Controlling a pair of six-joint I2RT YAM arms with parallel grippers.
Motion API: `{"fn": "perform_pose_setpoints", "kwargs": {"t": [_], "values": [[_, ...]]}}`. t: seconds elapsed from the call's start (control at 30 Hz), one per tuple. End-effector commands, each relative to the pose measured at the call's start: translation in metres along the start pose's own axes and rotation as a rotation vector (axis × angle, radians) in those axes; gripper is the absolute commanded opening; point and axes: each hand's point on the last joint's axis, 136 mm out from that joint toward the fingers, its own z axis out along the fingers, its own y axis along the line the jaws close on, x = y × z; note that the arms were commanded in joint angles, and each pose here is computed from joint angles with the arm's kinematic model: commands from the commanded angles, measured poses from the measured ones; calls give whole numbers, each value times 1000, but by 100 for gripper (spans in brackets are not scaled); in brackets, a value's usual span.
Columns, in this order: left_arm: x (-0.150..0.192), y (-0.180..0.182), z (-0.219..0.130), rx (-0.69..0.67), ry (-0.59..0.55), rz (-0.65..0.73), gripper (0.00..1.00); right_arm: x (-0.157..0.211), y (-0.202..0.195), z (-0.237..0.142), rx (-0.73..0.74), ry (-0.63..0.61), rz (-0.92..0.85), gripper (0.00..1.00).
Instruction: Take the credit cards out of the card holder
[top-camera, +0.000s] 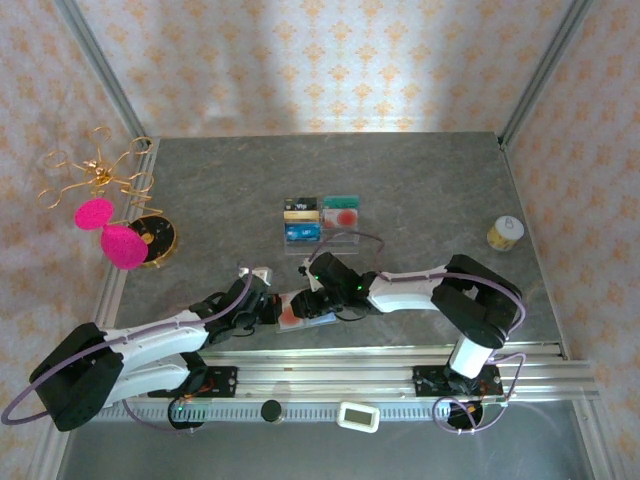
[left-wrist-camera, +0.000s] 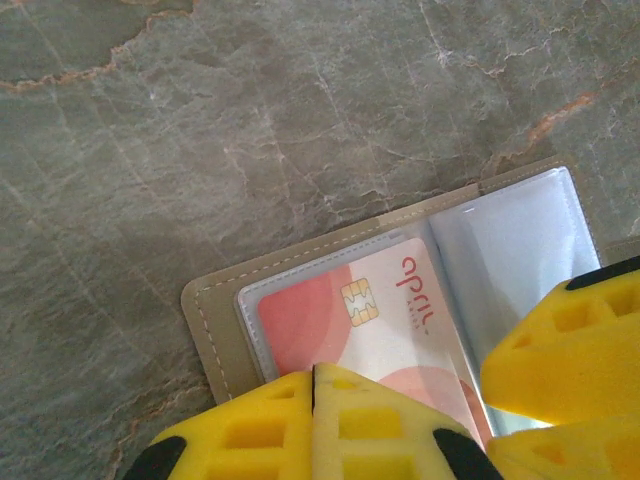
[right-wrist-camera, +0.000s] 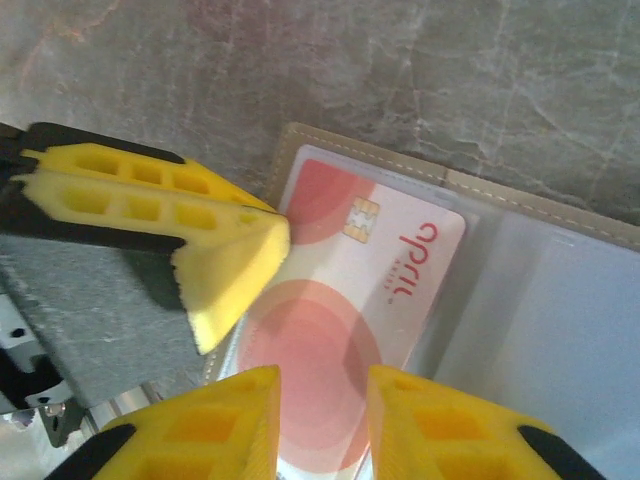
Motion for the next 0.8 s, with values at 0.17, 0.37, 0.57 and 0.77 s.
{"fn": "perform_pose_setpoints", "kwargs": {"t": [0.17,0.37,0.57,0.77], "values": [[15,20,5,-52,36,9,0,-9,-15,0,87,-41,78,26],[16,19,6,-44,36,8,0,-4,-23,5,44,-4,168,22],[16,17,7,-29,37,6,0,-3,-22,10,35,20,180,19],[18,16,8,-22,45,6,0,-5,-17,14,5,31,188,6]]}}
